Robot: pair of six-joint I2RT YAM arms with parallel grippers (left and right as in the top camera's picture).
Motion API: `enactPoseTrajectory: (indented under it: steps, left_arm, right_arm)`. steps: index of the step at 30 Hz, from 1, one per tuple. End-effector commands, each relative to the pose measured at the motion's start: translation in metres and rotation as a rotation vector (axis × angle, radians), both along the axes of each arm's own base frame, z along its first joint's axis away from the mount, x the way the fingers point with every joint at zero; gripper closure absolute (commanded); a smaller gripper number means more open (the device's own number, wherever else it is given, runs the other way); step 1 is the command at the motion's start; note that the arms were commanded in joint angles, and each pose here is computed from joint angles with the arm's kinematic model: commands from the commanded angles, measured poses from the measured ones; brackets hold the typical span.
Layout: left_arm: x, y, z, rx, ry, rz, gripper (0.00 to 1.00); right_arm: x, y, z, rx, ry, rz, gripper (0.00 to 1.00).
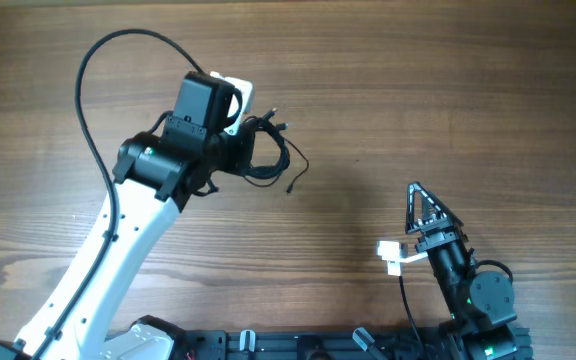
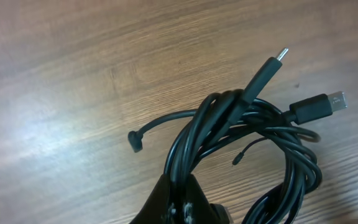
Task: Untangle cables
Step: 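Lift the cable bundle with the left gripper and hold it up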
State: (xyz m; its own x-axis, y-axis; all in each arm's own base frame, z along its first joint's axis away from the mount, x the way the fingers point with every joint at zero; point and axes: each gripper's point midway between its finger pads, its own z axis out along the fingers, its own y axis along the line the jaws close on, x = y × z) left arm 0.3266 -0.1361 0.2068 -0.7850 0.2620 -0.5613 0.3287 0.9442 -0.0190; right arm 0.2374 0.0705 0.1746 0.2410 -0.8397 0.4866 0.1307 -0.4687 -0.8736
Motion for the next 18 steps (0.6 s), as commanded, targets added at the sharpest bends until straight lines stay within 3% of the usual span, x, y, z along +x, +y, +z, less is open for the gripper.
enactPoseTrajectory:
  steps: [1,18]
  left_arm:
    - [0.0006,-0.0029,0.0119,0.032,-0.051,-0.093,0.96]
    - [-0.0031,-0.0106,0.0108,-0.007,-0.032,-0.118,0.96]
  right_arm:
    - [-0.0005,0.0015,0.0037,-0.035,-0.027,0.007,0.00]
    - [-0.0020,0.0065,0.0023,-0.038,-0.023,0.038,0.00]
